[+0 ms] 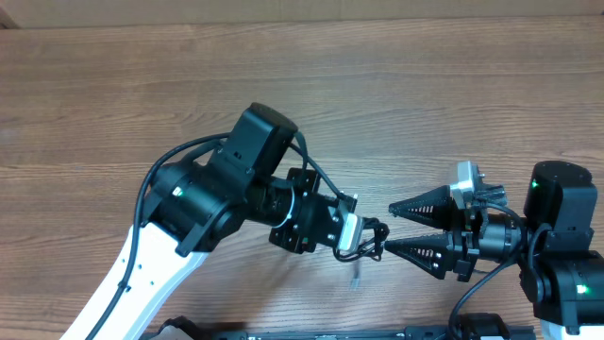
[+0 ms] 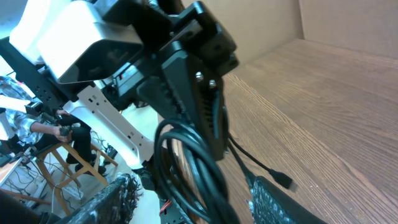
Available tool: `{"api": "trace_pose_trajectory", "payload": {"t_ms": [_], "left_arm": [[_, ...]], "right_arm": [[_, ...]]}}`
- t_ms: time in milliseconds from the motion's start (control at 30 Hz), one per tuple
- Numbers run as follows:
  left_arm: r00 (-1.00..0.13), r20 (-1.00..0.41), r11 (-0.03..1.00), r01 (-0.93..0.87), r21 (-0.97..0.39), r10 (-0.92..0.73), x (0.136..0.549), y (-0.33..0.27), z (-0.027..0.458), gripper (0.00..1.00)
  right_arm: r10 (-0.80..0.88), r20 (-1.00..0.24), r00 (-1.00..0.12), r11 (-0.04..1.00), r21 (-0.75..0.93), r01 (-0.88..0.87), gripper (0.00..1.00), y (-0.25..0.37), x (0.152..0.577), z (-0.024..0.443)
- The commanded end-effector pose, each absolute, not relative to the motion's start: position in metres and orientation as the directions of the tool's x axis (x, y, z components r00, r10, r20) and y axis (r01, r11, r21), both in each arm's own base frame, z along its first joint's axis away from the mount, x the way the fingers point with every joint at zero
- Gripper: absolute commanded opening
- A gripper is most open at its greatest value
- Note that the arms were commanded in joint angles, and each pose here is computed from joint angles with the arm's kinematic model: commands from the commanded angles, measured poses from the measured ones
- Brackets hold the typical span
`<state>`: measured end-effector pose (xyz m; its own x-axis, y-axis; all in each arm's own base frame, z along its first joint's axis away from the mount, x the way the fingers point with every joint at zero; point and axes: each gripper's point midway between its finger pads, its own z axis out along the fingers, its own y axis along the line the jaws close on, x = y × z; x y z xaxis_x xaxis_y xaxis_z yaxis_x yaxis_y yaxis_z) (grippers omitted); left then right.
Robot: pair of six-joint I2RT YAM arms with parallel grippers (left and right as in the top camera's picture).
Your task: Untangle cables
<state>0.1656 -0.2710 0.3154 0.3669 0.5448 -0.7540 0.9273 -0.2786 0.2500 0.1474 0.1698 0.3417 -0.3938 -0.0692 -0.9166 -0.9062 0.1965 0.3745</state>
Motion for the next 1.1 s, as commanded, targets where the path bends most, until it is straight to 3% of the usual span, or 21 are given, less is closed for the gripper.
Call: {"api": "trace_pose_trajectory", "payload": {"t_ms": [0, 133, 267, 400, 433, 567, 633, 667, 933, 1000, 1067], "left_arm": [[0.355, -0.804, -0.291, 0.927, 0.237, 0.476, 0.165, -0.284, 0.329, 0.04], [0.351, -0.844, -0.337, 0.916, 0.219, 0.406, 0.157, -0.291, 0.335, 0.04], [0.356, -0.849, -0.356, 0.909, 0.218, 0.390, 0.152, -0.290, 0.336, 0.04], [0.349, -0.851, -0.358, 0.910, 0.208, 0.392, 0.151, -0.289, 0.336, 0.04], [0.351, -0.851, -0.358, 0.910, 0.212, 0.390, 0.151, -0.290, 0.336, 0.04], [0.368, -0.851, -0.350, 0.906, 0.238, 0.374, 0.155, -0.293, 0.340, 0.04], [0.366, -0.854, -0.337, 0.909, 0.244, 0.369, 0.158, -0.295, 0.342, 0.04], [0.366, -0.855, -0.334, 0.910, 0.247, 0.366, 0.159, -0.296, 0.343, 0.04], [0.294, -0.852, -0.258, 0.946, 0.195, 0.434, 0.171, -0.295, 0.339, 0.07], [0.244, -0.844, -0.210, 0.964, 0.160, 0.478, 0.177, -0.294, 0.335, 0.17], [0.150, -0.830, -0.122, 0.987, 0.099, 0.537, 0.186, -0.290, 0.329, 1.00]], "right_arm": [[-0.064, -0.928, -0.366, 0.181, 0.350, -0.919, 0.58, 0.170, 0.143, 0.350], [-0.087, -0.925, -0.371, 0.256, 0.339, -0.905, 0.79, 0.167, 0.154, 0.341], [-0.130, -0.912, -0.390, 0.399, 0.312, -0.862, 0.82, 0.157, 0.174, 0.325], [-0.131, -0.911, -0.392, 0.400, 0.314, -0.861, 0.84, 0.157, 0.173, 0.324], [-0.130, -0.909, -0.396, 0.398, 0.318, -0.861, 0.79, 0.158, 0.173, 0.324], [-0.120, -0.901, -0.416, 0.362, 0.351, -0.864, 0.44, 0.160, 0.165, 0.325], [-0.115, -0.899, -0.423, 0.344, 0.363, -0.866, 0.11, 0.162, 0.162, 0.326], [-0.114, -0.897, -0.426, 0.341, 0.367, -0.865, 0.04, 0.162, 0.161, 0.326], [-0.115, -0.892, -0.438, 0.347, 0.377, -0.859, 0.04, 0.161, 0.161, 0.324], [-0.120, -0.889, -0.441, 0.367, 0.373, -0.852, 0.04, 0.160, 0.164, 0.322], [-0.121, -0.876, -0.467, 0.414, 0.383, -0.826, 0.04, 0.156, 0.170, 0.317]]}}
